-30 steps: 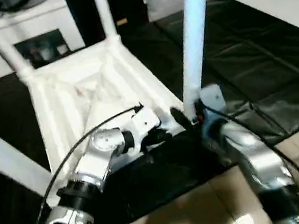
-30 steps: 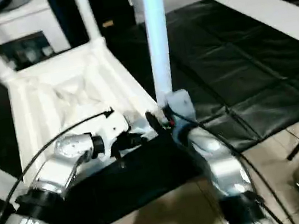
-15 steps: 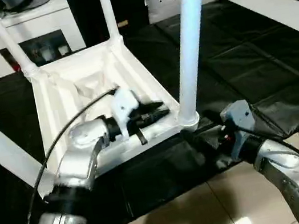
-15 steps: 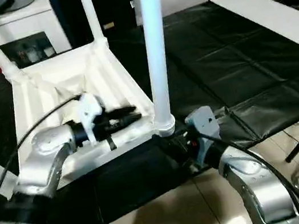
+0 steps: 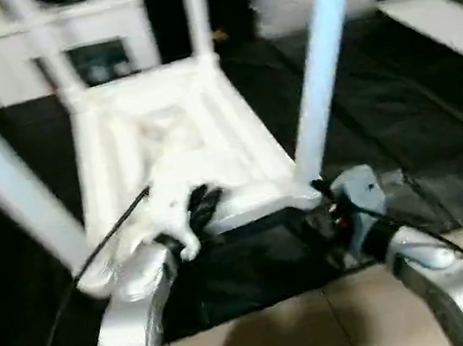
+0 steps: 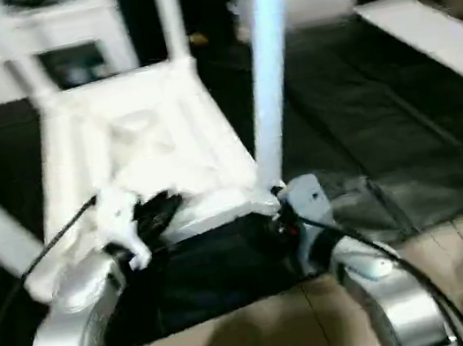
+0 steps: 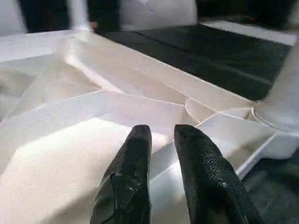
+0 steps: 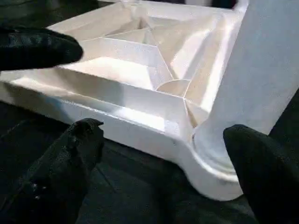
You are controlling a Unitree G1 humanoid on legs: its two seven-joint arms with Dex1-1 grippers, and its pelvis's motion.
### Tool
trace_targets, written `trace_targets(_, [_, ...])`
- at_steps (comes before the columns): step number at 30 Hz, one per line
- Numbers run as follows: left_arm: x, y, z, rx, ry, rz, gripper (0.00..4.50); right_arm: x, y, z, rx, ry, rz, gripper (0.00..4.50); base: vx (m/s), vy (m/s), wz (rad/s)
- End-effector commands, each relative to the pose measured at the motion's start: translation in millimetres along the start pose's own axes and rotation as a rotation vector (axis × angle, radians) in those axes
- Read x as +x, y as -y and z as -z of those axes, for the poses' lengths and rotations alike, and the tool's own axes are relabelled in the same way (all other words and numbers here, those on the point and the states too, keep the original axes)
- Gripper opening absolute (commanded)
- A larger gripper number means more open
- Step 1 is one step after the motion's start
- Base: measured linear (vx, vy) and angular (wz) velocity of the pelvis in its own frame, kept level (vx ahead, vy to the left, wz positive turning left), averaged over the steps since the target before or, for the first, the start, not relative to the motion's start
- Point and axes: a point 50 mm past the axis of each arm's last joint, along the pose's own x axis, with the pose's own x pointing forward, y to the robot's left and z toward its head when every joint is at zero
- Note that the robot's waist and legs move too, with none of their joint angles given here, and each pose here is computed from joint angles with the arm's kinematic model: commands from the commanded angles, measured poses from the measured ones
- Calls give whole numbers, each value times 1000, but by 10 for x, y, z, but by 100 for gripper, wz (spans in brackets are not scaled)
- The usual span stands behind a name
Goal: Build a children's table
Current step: Rotate leg to tighten, then rotate table base
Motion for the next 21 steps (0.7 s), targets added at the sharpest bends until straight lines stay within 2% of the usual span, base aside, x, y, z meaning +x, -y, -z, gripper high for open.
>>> trace_targets(1, [3,30,-52,9,26,-1,106,27,10,-3,-7,-11,-5,450,-36,-84,45])
trace_targets(4, [-56,65,-34,11,3,-24,106,36,22,36,17,-29,-30,450,-33,-22,55])
trace_targets(5, [-79,68,-16,20,-8,-29,106,37,20,53,57,-23,-53,450,-44,26,24])
trace_targets(6, [-89,67,-7,25,-12,-31,125,38,18,58,80,-16,-67,450,-44,26,24])
trace_targets(10, [-172,54,-2,15,-1,11,148,55,29,48,63,-21,-69,450,-19,45,12])
trace_targets(11, [-188,52,1,19,-3,15,178,65,21,41,62,-19,-78,450,-44,50,-2])
trace_targets(13, [-213,54,2,20,-7,28,186,83,10,30,64,-16,-91,450,-52,40,-3])
trace_targets(15, [-249,53,-2,22,-6,55,196,101,8,29,98,-17,-96,450,0,0,0])
trace_targets(16, [-262,53,-4,22,-6,67,222,106,6,30,109,-22,-100,450,0,0,0])
trace_targets(21, [-441,18,1,22,-36,191,238,208,18,-62,66,12,-103,450,0,0,0])
